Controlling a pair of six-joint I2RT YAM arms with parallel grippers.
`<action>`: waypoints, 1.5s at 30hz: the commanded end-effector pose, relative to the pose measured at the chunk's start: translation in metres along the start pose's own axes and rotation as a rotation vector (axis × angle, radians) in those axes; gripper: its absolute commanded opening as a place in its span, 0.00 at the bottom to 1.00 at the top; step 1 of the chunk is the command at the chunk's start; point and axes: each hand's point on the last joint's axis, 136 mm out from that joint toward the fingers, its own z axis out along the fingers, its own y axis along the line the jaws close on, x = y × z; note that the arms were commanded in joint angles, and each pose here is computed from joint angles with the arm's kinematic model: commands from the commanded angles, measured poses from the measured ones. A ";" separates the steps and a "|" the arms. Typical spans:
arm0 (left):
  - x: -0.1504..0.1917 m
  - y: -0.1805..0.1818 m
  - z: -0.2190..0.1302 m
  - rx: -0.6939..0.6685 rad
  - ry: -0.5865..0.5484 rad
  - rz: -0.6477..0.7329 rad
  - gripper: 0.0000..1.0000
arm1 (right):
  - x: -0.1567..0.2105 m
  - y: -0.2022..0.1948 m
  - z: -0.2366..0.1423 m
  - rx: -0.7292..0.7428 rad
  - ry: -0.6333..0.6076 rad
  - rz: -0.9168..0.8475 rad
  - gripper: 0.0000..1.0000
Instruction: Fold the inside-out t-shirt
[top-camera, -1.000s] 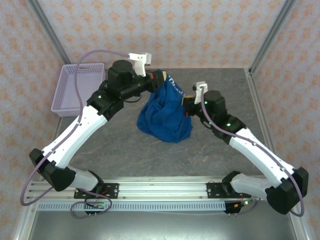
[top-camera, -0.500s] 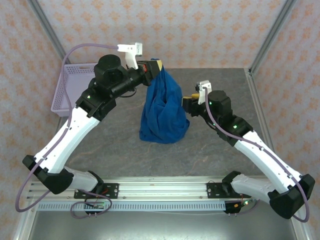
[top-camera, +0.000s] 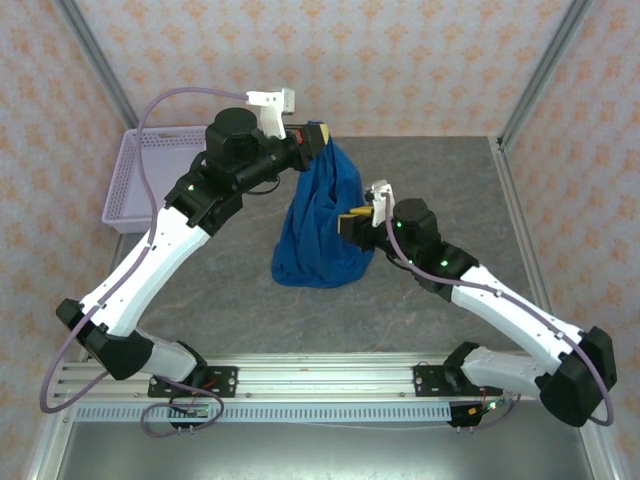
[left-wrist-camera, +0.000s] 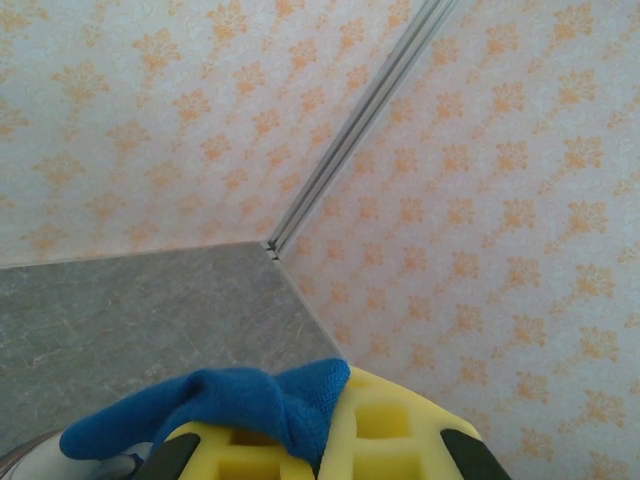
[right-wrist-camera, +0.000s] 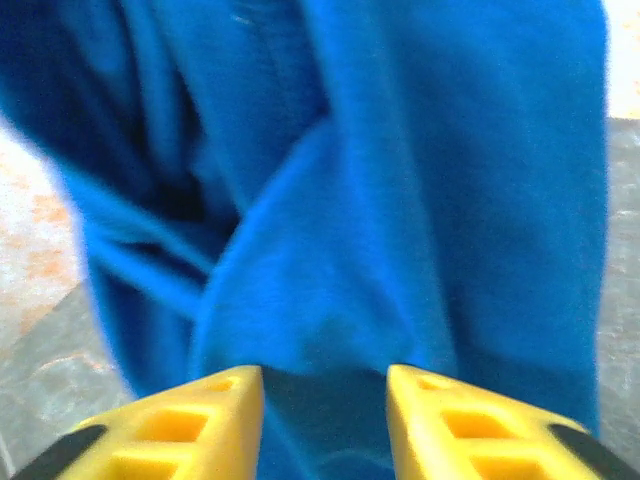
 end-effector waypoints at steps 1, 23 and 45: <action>-0.027 -0.009 -0.014 -0.001 -0.085 0.025 0.00 | -0.029 -0.010 -0.004 0.086 -0.090 -0.021 0.18; -0.034 0.031 -0.006 -0.046 -0.059 -0.044 0.00 | -0.119 -0.017 -0.097 0.177 -0.268 -0.108 0.00; -0.045 -0.003 0.083 0.124 0.078 -0.023 0.00 | -0.256 -0.009 -0.202 0.449 -0.467 -0.267 0.00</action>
